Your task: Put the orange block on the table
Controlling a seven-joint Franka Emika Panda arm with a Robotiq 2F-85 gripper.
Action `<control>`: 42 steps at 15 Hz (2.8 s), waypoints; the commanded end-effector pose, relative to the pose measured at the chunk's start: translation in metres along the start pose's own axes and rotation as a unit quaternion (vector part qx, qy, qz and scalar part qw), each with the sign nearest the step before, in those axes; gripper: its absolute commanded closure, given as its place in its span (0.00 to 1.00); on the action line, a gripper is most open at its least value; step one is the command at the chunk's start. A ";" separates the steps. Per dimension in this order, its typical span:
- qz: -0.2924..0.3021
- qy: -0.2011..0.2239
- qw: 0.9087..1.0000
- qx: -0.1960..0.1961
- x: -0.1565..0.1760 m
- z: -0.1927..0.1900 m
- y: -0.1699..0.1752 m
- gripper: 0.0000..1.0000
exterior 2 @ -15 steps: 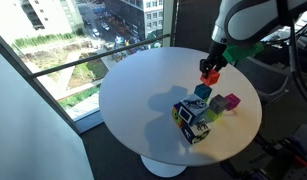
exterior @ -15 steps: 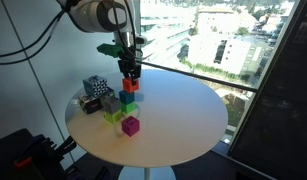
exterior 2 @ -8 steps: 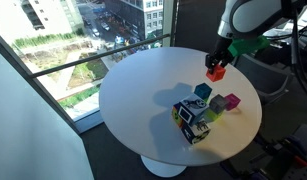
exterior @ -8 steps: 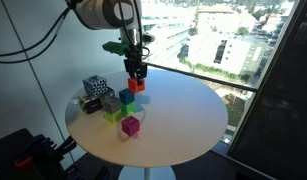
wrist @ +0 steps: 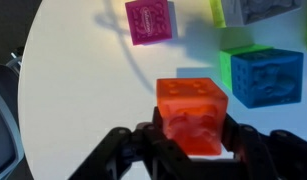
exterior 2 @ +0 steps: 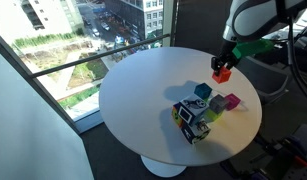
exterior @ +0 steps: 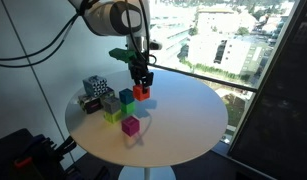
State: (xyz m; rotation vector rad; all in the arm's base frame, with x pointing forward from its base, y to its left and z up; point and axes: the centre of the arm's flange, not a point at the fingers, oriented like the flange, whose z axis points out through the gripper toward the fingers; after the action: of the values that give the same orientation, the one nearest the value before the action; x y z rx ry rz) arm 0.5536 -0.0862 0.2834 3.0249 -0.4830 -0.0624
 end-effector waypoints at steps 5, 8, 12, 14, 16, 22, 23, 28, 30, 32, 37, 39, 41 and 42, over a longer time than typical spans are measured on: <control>-0.021 -0.017 1.000 0.000 0.019 0.025 0.026 0.71; -0.035 -0.012 0.999 0.004 0.019 0.036 0.028 0.71; -0.056 -0.002 0.998 0.012 0.020 0.044 0.029 0.71; -0.058 -0.001 0.998 0.014 0.020 0.045 0.029 0.71; -0.051 -0.007 0.999 0.005 0.015 0.047 0.025 0.46; -0.051 -0.007 0.999 0.007 0.015 0.047 0.025 0.46; -0.052 -0.007 0.999 0.007 0.015 0.047 0.025 0.46; -0.052 -0.005 0.999 0.007 0.007 0.052 0.020 0.71; -0.052 0.003 0.999 0.007 0.002 0.057 0.016 0.71; -0.055 0.010 0.998 0.009 -0.002 0.062 0.013 0.71; -0.061 0.023 0.998 0.010 -0.011 0.075 0.009 0.71; -0.063 0.023 0.998 0.010 -0.012 0.081 0.010 0.71; -0.063 0.023 0.998 0.011 -0.011 0.086 0.013 0.71; -0.063 0.023 0.998 0.011 -0.010 0.089 0.013 0.71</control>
State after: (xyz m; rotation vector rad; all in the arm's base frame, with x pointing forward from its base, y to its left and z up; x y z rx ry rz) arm 0.5367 -0.0980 0.2014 3.0681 -0.2852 -0.0163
